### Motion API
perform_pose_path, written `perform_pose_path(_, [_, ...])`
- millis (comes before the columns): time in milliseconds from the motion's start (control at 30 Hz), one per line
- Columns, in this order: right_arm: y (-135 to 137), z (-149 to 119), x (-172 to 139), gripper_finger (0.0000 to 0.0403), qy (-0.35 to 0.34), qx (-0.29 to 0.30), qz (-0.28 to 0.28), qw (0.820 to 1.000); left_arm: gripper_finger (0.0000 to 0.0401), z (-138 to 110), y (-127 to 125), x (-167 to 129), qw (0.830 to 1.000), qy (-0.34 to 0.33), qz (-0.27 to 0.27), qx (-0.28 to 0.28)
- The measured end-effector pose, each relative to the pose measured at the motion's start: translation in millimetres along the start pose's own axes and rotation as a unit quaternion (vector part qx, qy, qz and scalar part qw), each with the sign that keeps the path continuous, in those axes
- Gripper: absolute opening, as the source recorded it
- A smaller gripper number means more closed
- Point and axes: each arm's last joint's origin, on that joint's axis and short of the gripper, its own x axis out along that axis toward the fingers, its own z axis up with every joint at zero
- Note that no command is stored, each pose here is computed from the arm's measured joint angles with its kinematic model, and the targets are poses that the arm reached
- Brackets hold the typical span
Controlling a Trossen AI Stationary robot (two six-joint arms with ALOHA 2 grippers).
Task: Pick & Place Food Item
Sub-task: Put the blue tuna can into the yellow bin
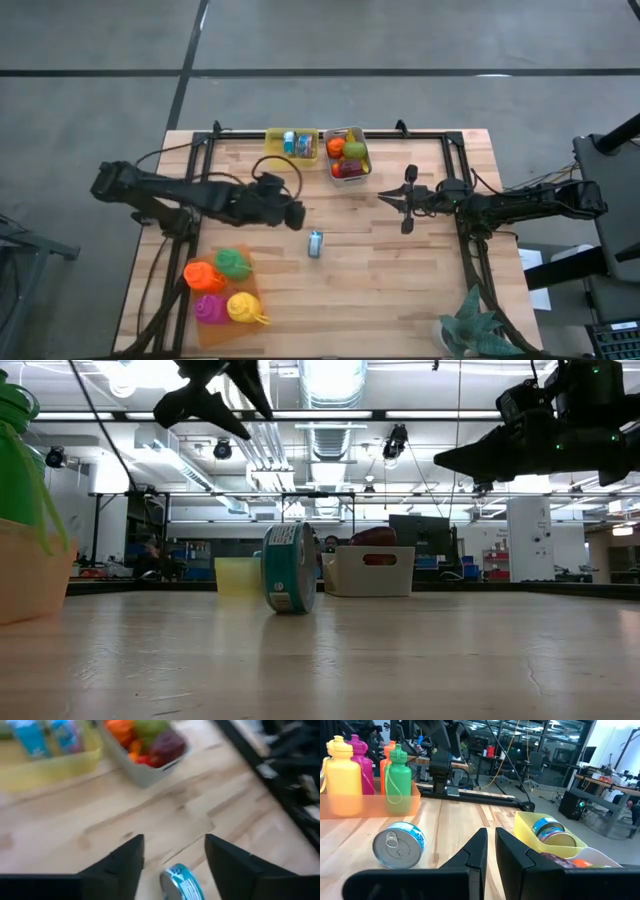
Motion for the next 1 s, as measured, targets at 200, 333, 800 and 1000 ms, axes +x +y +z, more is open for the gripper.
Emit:
perform_pose_path(200, [0.0,0.0,0.0,0.0033,0.0,0.0,0.0,1.0,0.0277,0.7,-31.3,19.2,0.987,0.088,0.104,-0.082])
perform_pose_path(333, [0.0,-0.1,0.0,0.0033,0.0,0.0,0.0,1.0,0.031,-0.4,-53.5,34.3,0.976,0.137,0.128,-0.112])
perform_pose_path(800, [0.0,-0.1,0.0,0.0033,0.0,0.0,0.0,1.0,0.034,-11.6,-68.1,65.2,0.947,0.237,0.132,-0.172])
perform_pose_path(1000, [0.0,0.0,0.0,0.0033,0.0,0.0,0.0,1.0,0.034,-28.5,-55.1,88.8,0.941,0.249,0.129,-0.188])
